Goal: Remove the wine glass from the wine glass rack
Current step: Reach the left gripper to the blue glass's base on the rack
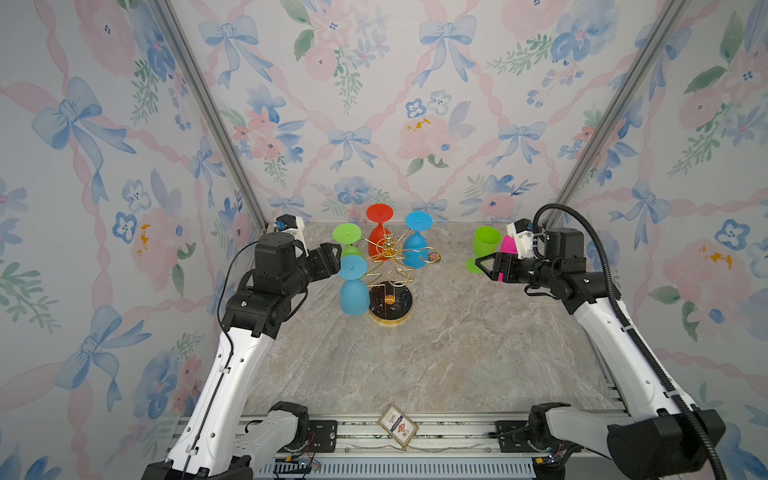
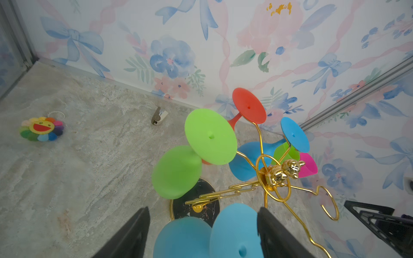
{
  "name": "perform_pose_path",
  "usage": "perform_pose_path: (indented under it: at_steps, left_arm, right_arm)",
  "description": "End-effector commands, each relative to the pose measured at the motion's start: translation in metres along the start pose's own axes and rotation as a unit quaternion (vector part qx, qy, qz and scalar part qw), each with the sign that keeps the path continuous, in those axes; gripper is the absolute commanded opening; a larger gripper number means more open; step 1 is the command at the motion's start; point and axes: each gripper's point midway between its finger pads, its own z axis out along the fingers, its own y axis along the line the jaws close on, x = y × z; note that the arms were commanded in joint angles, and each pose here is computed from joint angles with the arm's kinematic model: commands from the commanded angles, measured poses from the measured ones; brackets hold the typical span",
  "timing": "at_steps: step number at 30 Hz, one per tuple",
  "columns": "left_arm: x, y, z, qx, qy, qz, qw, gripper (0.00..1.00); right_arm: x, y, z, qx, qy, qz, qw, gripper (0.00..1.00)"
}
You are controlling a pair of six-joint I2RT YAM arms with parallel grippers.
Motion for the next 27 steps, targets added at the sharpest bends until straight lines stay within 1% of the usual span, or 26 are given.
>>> perform_pose_path:
  at_steps: [1, 4, 9, 16, 18, 21, 27]
  left_arm:
    - [0.027, -0.004, 0.004, 0.059, 0.063, -0.043, 0.995, 0.72]
    - [0.031, 0.001, 0.002, 0.058, 0.064, -0.047, 0.995, 0.69]
    - [0.041, -0.004, -0.001, 0.087, 0.085, -0.058, 0.991, 0.66]
    - [0.039, -0.009, -0.008, 0.1, 0.081, -0.061, 0.99, 0.62]
    - [0.041, -0.011, -0.007, 0.106, 0.087, -0.063, 0.989, 0.58]
    - [0.042, -0.011, -0.005, 0.109, 0.093, -0.064, 0.988, 0.49]
    - [0.044, -0.01, 0.001, 0.111, 0.103, -0.068, 0.986, 0.41]
  right_arm:
    - [-0.001, 0.011, -0.005, -0.018, -0.011, -0.01, 1.0, 0.8]
    - [0.0, 0.012, -0.004, -0.019, -0.011, -0.009, 1.0, 0.8]
    - [0.003, 0.01, 0.001, -0.02, -0.005, -0.004, 1.0, 0.8]
    - [0.011, 0.011, 0.01, -0.022, 0.011, 0.002, 1.0, 0.8]
    - [0.013, 0.012, 0.012, -0.023, 0.013, 0.001, 1.0, 0.8]
    - [0.014, 0.012, 0.013, -0.022, 0.015, 0.002, 1.0, 0.8]
    - [0.017, 0.011, 0.015, -0.02, 0.018, 0.005, 1.0, 0.8]
